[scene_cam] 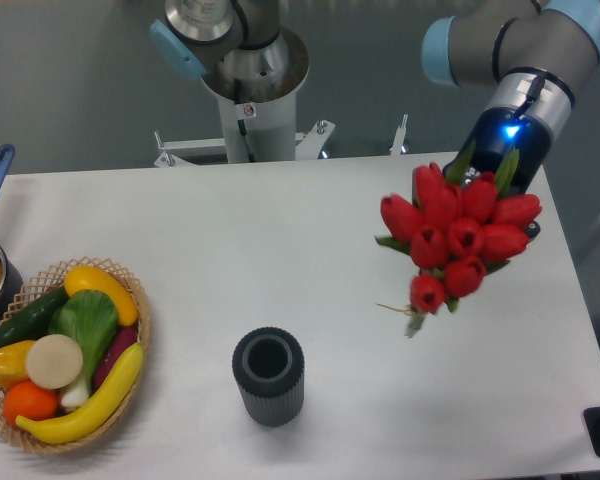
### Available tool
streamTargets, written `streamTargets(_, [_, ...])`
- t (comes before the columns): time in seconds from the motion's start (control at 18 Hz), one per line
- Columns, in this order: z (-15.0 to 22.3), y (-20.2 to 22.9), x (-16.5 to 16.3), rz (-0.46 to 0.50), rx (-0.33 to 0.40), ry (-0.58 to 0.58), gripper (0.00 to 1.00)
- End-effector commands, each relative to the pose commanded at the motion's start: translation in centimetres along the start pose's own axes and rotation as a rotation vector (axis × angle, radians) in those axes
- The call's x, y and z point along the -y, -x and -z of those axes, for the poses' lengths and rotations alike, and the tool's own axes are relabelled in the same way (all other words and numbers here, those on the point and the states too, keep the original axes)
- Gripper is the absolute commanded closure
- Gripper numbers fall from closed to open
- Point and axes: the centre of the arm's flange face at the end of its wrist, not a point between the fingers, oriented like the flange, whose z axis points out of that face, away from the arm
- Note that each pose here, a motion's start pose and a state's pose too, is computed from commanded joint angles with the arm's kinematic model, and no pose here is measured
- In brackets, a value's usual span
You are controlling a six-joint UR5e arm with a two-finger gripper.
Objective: Pick up the flowers from the vase
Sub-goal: 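Carry the held tulips away from the vase and hold them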
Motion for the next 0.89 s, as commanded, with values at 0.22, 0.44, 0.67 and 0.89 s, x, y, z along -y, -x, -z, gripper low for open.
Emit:
streamTargets(0.22, [-1.0, 0.0, -2.9, 0.022, 0.062, 0.174, 0.99])
streamTargets(0.44, [-2.2, -1.2, -5.4, 0.045, 0.066, 0.273, 0.99])
streamTargets(0.67, [-2.6, -2.0, -6.9, 0.073, 0.055, 0.302, 0.99])
streamTargets(0.89, [-1.9, -1.8, -8.0, 0.126, 0.065, 0.497, 0.99])
